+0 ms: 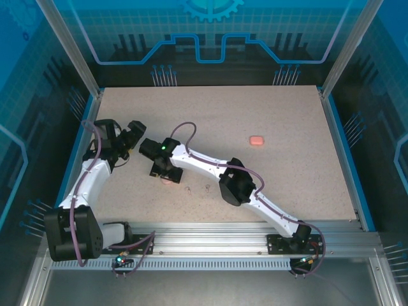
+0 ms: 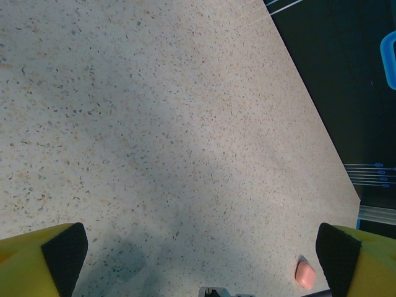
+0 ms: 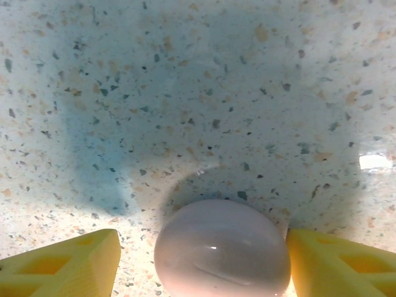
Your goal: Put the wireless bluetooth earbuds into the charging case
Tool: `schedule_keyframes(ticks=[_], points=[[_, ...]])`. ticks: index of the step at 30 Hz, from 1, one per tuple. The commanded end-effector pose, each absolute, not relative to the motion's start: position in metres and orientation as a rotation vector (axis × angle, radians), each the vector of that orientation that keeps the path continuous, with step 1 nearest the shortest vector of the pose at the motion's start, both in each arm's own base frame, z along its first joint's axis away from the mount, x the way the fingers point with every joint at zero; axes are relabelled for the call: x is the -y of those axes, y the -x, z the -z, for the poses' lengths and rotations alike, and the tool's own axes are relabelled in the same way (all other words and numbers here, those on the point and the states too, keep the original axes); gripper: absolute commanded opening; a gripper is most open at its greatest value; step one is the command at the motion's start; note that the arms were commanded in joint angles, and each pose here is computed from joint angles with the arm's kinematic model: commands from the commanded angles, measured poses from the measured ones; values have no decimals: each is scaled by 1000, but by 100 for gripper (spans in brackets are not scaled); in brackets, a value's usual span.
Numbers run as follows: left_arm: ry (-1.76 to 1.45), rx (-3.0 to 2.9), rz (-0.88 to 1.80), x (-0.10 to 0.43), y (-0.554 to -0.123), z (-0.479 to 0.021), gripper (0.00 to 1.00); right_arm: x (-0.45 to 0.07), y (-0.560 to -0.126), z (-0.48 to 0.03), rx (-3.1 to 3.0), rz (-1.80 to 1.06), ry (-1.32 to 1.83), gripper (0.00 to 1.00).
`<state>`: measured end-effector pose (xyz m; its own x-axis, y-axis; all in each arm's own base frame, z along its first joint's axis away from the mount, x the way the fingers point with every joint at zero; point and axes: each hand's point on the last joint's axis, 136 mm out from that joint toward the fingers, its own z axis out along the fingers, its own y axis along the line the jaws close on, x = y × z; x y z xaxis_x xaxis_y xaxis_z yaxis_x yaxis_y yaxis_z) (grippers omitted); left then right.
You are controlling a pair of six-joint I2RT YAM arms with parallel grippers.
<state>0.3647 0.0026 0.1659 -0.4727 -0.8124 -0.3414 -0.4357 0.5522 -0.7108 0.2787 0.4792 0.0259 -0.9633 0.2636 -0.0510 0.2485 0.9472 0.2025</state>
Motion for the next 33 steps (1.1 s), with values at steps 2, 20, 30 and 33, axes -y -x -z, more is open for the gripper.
schedule_keyframes(ticks=[2, 20, 30, 33], points=[[1013, -2108, 757, -3, -363, -165, 99, -476, -267, -13, -3055, -230, -390, 67], [992, -2095, 862, 8, -363, -168, 99, -398, -318, -42, -2951, 4, -166, 47], [940, -2141, 962, 34, -360, -162, 99, -314, -368, -36, -3026, 65, -14, 49], [916, -2161, 974, 47, -362, -159, 99, -295, -377, -33, -3048, 50, -11, 50]])
